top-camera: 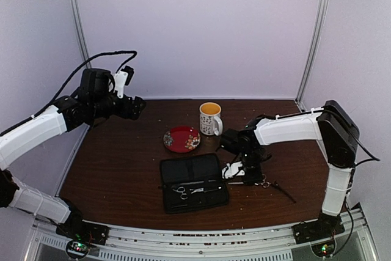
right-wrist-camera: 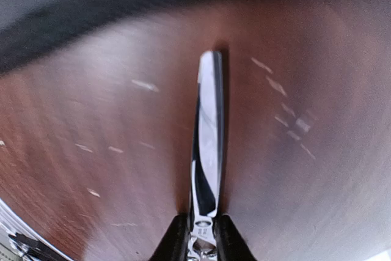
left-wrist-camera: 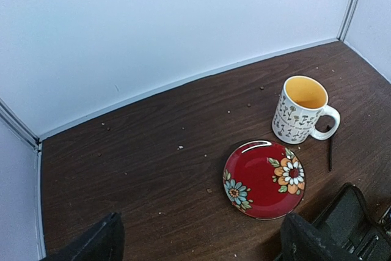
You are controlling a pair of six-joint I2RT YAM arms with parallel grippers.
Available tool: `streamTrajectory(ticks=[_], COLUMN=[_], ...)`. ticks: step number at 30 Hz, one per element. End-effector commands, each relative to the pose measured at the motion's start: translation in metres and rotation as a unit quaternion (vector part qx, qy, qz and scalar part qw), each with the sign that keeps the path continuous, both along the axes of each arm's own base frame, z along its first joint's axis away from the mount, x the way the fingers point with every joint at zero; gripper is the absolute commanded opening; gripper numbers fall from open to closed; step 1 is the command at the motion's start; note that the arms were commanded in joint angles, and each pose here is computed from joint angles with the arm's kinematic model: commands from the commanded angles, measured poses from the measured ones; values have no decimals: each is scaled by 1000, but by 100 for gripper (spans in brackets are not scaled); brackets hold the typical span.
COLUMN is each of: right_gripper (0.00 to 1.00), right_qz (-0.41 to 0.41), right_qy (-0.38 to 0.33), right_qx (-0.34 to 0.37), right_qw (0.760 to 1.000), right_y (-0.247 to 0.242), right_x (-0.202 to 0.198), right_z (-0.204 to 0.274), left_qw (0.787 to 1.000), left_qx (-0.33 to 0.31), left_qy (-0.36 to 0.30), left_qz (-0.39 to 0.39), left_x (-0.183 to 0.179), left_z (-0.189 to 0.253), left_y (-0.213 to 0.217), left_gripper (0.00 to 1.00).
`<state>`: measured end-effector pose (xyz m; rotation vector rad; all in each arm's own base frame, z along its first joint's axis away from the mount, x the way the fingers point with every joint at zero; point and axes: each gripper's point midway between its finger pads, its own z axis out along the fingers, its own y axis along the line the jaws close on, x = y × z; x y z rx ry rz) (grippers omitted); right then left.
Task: Sort the hair-cutting tools
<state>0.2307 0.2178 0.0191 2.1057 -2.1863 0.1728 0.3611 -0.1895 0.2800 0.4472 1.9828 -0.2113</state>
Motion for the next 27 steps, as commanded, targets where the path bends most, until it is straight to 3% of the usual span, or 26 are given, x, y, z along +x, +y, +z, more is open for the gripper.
streamTrajectory(ticks=[1, 5, 13, 22, 27], right_gripper=[21, 33, 44, 40, 26], right_qz=[25, 28, 33, 5, -2], right_qy=[-21, -33, 6, 54, 52], right_qx=[12, 35, 110, 80, 75], right_qw=[999, 998, 993, 995, 996], right_y=[10, 18, 48, 51, 51], right_x=[-4, -1, -10, -15, -13], right_z=[-1, 11, 23, -4, -11], left_qw=[1000, 1000, 1000, 1000, 999], left_qx=[-8, -10, -12, -13, -15], left_qy=[-19, -17, -16, -22, -23], left_qz=[-10, -15, -18, -17, -18], left_x=[4, 3, 2, 1, 0], left_z=[17, 16, 16, 21, 22], left_y=[-6, -7, -9, -7, -7], left_gripper=[91, 91, 91, 91, 91])
